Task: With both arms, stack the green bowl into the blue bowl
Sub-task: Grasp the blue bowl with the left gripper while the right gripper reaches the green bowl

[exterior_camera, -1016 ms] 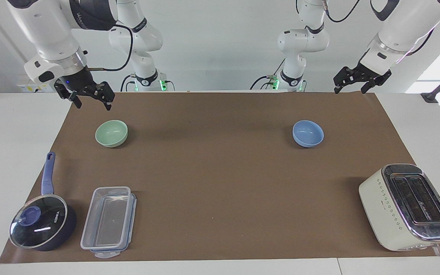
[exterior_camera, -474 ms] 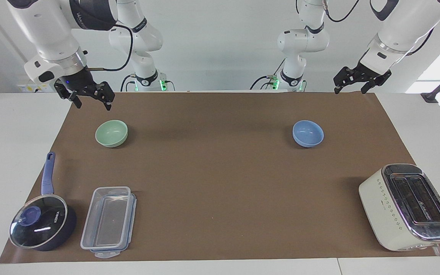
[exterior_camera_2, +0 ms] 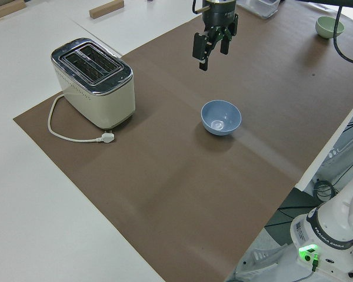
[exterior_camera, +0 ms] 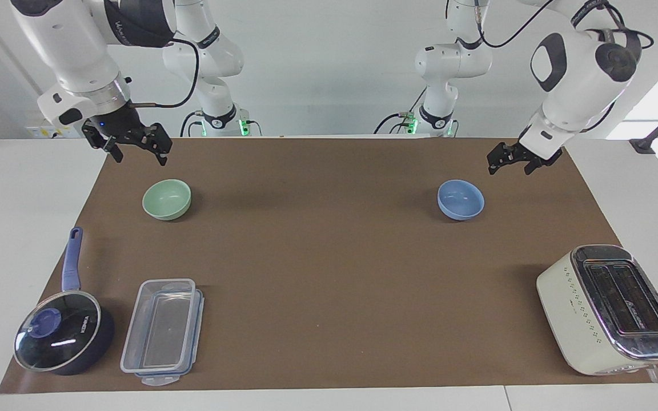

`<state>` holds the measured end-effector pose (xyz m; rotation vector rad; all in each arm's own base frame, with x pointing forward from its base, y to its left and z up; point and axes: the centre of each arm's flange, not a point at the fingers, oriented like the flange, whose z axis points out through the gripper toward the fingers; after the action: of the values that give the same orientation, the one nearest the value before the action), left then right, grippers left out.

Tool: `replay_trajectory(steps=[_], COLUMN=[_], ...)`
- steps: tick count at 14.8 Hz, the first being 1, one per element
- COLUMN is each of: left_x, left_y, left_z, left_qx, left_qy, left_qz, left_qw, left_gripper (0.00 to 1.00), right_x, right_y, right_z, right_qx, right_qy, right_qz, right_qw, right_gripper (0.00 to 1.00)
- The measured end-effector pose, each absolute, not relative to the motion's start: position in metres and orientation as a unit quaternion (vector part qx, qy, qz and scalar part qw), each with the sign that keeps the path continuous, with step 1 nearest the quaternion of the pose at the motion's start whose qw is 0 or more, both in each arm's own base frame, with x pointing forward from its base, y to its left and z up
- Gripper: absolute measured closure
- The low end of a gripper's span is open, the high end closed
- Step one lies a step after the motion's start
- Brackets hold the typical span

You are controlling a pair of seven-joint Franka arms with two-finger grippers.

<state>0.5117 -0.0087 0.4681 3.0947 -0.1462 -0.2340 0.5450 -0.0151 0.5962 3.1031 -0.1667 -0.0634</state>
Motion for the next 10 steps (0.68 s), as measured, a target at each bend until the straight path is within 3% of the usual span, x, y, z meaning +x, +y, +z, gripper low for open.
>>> replay_trajectory(steps=[4, 10], left_x=[0.492, 0.488], left_y=[0.007, 0.003], left_z=[0.394, 0.359], left_qx=[0.996, 0.993], left_qy=[-0.055, -0.096], left_qz=[-0.071, -0.07], left_qw=[0.019, 0.021], left_gripper=[0.0, 0.0], right_x=[0.53, 0.48], right_y=[-0.047, -0.083], right_z=[0.554, 0.465], right_qx=[0.997, 0.998], right_qy=[-0.077, -0.06], right_qz=[-0.008, 0.016], right_qw=[-0.001, -0.001], right_gripper=[0.0, 0.0])
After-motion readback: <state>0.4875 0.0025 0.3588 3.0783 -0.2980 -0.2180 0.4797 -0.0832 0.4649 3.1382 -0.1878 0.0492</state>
